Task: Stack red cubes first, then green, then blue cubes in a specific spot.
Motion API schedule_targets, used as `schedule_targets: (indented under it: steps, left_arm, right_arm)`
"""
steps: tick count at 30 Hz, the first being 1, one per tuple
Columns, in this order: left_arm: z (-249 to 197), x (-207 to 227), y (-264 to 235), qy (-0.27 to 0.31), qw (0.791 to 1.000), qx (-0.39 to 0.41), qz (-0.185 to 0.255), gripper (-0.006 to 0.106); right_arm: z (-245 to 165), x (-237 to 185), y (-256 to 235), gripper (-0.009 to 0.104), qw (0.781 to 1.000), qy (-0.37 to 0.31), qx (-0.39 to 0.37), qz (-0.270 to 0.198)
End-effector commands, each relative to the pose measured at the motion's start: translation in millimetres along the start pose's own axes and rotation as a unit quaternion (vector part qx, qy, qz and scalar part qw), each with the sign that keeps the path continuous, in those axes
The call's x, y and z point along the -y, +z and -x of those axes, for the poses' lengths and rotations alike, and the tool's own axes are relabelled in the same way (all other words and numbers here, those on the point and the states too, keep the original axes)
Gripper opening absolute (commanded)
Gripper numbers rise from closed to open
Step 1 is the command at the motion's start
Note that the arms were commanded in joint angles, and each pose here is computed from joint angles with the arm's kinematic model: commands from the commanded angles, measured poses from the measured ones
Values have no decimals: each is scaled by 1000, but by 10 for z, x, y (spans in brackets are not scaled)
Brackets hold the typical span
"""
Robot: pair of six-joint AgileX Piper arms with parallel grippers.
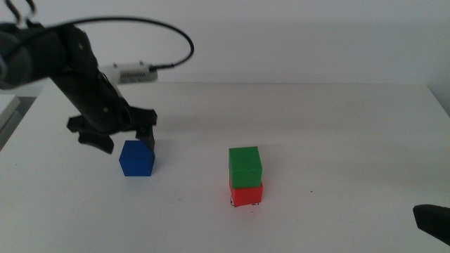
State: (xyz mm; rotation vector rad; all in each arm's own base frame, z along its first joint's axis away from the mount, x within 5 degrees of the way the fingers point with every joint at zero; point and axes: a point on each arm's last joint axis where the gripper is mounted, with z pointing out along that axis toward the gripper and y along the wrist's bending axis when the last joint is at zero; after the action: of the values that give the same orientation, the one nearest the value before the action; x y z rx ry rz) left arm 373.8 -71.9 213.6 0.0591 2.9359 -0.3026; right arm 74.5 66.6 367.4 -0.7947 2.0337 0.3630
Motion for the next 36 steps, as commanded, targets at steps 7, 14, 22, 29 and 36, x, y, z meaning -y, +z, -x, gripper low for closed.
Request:
schedule_targets:
  steps: [7, 14, 22, 29, 36]
  left_arm:
    - [91, 35, 315, 20, 1000, 14, 16, 94]
    - [105, 21, 471, 13, 1000, 9, 17, 93]
    - [97, -9, 494, -6, 999, 3, 31, 67]
    - [54, 50, 281, -13, 1000, -7, 21, 6]
    - [-243, 485, -791, -54, 993, 93, 50, -2]
  right_arm:
    - [-1, 2, 10, 89, 1000, -6, 2, -2]
    - [-1, 2, 10, 89, 1000, -6, 2, -2]
    - [-1, 2, 10, 89, 1000, -6, 2, -2]
    - [-1, 2, 10, 89, 1000, -6, 2, -2]
    - [-1, 2, 10, 89, 1000, -6, 2, -2]
